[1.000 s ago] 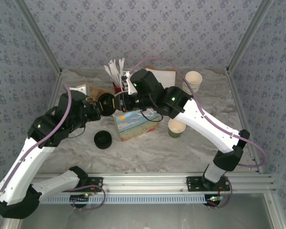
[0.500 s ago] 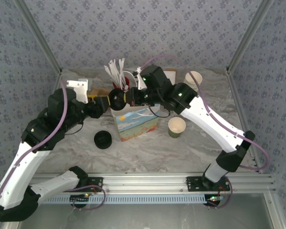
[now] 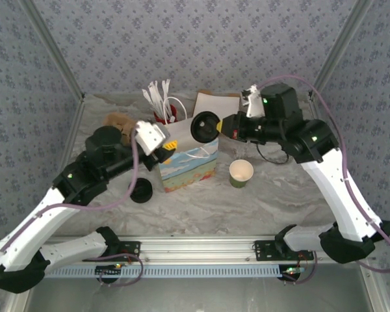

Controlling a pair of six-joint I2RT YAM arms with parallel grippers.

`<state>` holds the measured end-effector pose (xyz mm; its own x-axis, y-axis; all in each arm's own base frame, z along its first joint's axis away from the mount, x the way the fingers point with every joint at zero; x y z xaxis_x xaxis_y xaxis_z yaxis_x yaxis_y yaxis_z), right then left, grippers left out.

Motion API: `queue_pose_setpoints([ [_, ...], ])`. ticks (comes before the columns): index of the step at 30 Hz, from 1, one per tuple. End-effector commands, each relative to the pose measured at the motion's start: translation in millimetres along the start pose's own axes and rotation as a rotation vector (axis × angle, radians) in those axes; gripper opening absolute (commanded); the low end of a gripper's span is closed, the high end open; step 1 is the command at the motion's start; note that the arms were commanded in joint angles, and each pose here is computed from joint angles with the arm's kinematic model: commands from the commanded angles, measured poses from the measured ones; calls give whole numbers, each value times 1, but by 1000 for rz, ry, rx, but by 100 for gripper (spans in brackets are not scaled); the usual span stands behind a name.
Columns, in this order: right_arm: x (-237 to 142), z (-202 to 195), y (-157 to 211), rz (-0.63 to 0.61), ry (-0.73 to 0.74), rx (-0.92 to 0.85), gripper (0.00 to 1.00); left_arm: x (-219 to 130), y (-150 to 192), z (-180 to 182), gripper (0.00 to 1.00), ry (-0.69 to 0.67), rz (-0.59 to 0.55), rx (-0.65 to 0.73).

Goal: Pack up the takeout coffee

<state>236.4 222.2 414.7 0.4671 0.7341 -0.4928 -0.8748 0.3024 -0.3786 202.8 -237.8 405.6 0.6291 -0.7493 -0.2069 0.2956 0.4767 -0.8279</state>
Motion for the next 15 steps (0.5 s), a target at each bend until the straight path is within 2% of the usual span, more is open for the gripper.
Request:
queue_pose_setpoints([
  [1,-12,-10,26,137,-16,93,7,13,-20,-21,50,-2,-153,448],
  [2,-15,-12,29,147,-19,104,7,19,-20,-29,53,-27,-178,527],
  [4,-19,-19,33,163,-19,133,7,27,-24,-39,55,-34,-213,587],
  [10,-24,-34,43,184,-26,197,7,51,-37,-55,51,-26,-236,669],
  [15,-25,-40,44,185,-33,221,7,59,-41,-60,47,-22,-252,656],
])
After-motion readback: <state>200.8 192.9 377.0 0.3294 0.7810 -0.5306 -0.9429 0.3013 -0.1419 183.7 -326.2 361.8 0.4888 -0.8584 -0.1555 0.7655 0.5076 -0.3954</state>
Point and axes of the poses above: each hand's point on the last joint's axis, 136 mm out from that joint toward the fingers, its own x axis out along the fingers, its own z axis along the line the jaws close on, y = z × x, the point moved 1 cm from there along -x, back along the fingers, and after that the axes turned 11 degrees about x, right-handed, at the moved point
